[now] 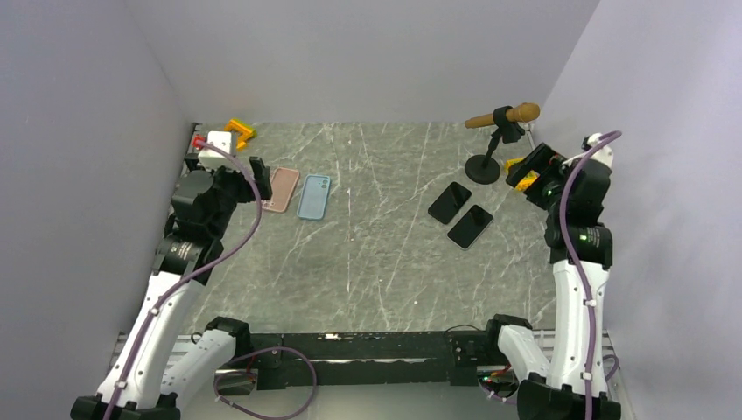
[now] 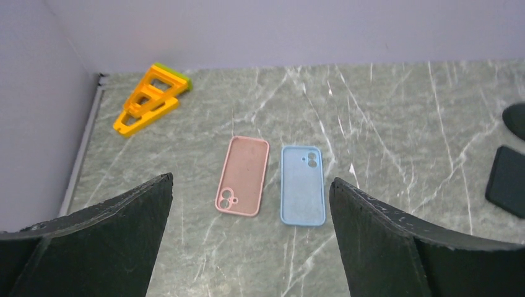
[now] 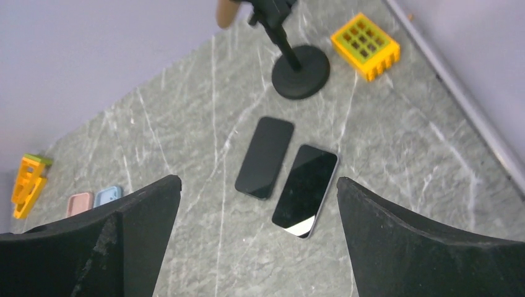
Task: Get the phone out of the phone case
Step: Reset both arms
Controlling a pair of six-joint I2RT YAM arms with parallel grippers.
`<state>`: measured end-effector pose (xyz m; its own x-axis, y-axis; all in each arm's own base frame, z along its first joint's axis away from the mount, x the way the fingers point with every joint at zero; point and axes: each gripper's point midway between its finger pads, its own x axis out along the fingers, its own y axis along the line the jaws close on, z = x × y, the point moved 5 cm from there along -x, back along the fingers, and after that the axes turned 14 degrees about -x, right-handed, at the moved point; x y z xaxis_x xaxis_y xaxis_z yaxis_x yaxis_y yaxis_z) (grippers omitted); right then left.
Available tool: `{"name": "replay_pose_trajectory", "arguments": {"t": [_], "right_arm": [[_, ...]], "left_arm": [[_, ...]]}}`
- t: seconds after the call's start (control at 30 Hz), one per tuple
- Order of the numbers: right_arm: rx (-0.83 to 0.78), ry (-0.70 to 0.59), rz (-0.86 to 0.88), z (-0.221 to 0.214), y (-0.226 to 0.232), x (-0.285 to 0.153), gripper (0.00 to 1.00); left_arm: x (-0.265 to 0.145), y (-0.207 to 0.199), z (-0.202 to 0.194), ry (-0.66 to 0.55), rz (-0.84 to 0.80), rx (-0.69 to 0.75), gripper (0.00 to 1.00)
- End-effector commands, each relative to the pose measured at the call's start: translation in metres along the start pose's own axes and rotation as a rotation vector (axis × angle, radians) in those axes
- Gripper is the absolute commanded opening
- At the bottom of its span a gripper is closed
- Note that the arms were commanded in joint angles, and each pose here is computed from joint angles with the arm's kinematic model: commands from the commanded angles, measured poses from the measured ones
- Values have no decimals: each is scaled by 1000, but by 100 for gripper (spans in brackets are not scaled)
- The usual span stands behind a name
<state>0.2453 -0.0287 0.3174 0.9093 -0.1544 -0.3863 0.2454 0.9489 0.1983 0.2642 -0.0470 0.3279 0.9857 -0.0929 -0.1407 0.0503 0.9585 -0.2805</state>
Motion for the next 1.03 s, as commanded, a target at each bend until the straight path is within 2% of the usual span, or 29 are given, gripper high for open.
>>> {"name": "replay_pose_trajectory", "arguments": {"t": [0.0, 0.2, 0.4, 0.8, 0.9, 1.0], "right_arm": [[-104, -128, 30, 54, 11, -38, 100], [-162, -409, 49, 132, 25, -108, 100], [-178, -588, 136, 154, 39, -156, 100], [-149, -576, 120, 148, 36, -158, 100], [-225, -548, 255, 138, 52, -156, 100], [-192, -522, 252, 130, 50, -153, 100]], "left_arm": [[-33, -10, 67, -226, -11, -63, 99], [-102, -21, 139, -426, -60, -86, 99], [-153, -18, 163, -558, -82, -129, 99], [-158, -15, 155, -523, -71, -152, 100], [-156, -15, 151, -517, -72, -156, 99], [-154, -17, 149, -503, -85, -154, 99]]}}
